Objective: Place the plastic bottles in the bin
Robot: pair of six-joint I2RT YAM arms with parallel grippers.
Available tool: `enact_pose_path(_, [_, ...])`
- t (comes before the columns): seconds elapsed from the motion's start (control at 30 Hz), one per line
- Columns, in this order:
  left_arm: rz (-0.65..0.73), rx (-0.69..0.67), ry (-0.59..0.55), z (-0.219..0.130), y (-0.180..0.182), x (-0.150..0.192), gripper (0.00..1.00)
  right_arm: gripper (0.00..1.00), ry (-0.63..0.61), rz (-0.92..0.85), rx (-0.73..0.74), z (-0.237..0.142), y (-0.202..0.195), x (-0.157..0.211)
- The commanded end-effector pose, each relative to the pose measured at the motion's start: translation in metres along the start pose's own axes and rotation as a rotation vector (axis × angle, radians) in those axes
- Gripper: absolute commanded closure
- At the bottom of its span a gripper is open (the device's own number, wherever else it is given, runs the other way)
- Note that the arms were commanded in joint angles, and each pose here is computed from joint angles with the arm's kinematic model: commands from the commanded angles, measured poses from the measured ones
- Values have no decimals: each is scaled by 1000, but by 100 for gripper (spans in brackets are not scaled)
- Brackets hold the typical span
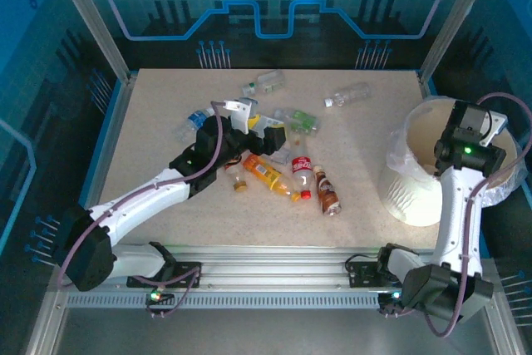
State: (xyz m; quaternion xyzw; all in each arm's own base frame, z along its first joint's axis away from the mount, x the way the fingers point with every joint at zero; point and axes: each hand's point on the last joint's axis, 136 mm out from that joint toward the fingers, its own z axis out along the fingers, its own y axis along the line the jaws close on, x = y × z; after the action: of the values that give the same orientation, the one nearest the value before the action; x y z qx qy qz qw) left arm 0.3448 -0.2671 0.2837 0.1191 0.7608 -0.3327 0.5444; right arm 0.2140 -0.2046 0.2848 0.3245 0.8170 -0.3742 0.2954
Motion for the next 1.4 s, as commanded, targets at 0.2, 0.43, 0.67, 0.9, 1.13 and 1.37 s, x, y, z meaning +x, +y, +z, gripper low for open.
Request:
enact_pose_path(0.2, [-15, -91, -35, -10, 19, -9, 1, 41, 48, 62, -6, 14, 10, 12])
enact_pose_path(0.43, [-76, -199, -74, -21, 48, -9, 1, 28, 57, 64, -9, 11, 9, 13])
enact_pose_path(0.67, [-112, -241, -92, -28, 63, -9, 1, 16, 13, 61, -82, -13, 16, 1])
enact_pose_path(0.9, [-145, -304, -104, -35, 79, -6, 1, 9, -80, 73, -174, -52, 22, -17])
enact_pose_path(1.13, [-196, -403, -115, -45, 97, 0, 1, 5, -189, 21, -289, -101, 35, -36])
enact_pose_path(1.37, [-225, -507, -140, -62, 114, 4, 1, 0, -244, -96, -587, -163, 78, -39])
